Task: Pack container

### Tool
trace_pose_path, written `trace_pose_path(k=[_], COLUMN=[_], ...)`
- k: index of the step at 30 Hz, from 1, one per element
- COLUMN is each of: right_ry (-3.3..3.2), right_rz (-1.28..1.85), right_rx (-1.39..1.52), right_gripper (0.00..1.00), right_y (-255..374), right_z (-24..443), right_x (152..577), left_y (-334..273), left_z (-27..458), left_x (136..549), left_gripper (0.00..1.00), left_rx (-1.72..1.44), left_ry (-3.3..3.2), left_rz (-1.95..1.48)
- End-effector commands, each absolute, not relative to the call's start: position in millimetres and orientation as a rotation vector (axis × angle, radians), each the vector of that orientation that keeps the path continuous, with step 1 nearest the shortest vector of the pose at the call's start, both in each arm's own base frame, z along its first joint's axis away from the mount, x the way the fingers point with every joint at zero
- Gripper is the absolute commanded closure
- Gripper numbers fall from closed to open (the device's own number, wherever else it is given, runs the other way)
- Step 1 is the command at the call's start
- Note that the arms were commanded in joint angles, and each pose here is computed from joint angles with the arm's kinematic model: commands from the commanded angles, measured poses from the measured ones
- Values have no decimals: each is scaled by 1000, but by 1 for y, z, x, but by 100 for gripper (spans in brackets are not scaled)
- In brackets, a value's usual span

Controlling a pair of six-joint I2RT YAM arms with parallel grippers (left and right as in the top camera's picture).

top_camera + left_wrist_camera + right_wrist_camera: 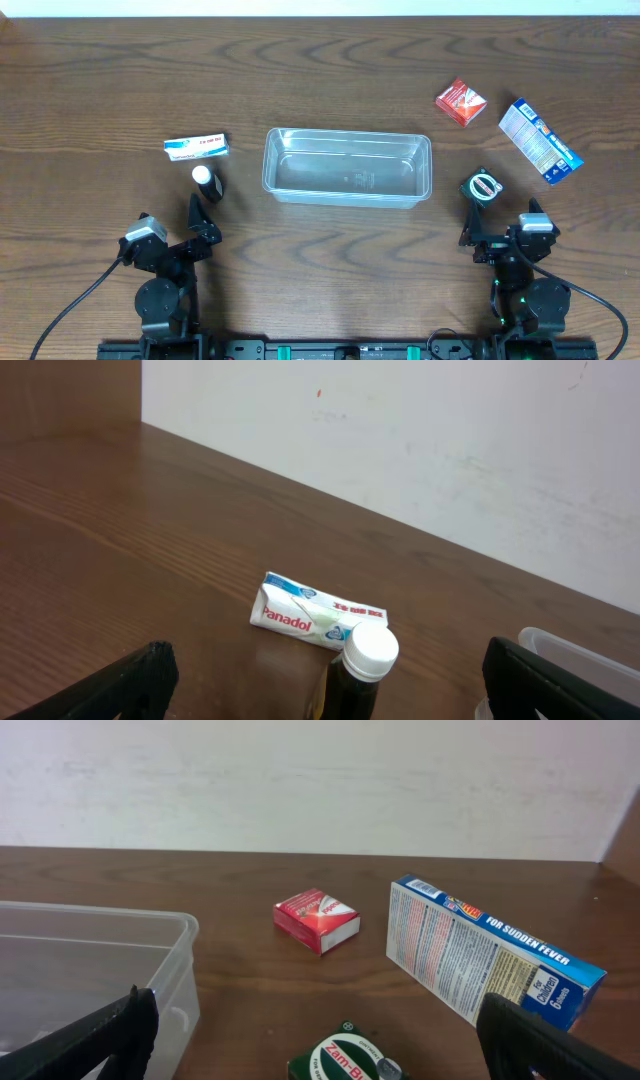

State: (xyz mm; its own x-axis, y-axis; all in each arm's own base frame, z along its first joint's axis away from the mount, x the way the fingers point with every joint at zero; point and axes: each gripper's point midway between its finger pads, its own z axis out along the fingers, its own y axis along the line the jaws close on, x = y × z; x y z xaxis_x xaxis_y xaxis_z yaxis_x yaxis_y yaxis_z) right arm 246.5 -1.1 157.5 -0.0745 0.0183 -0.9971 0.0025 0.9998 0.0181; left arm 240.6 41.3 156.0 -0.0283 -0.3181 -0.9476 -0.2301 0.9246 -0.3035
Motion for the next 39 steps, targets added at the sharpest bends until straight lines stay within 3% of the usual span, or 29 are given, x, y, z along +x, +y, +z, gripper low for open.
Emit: trace_pose_path(k=[1,39], right_ry=[1653,1632], right_rz=[8,-116], right_rx=[3,-69], right_gripper=[1,1], right_y=[0,-6], right_z=[155,160], right_x=[247,247], left_y=[44,44], left_z=[136,136], left_x=[240,240], left_gripper=[2,2], left_rx=[-435,-435], left_ry=[1671,1671], left_rz=[-45,-45])
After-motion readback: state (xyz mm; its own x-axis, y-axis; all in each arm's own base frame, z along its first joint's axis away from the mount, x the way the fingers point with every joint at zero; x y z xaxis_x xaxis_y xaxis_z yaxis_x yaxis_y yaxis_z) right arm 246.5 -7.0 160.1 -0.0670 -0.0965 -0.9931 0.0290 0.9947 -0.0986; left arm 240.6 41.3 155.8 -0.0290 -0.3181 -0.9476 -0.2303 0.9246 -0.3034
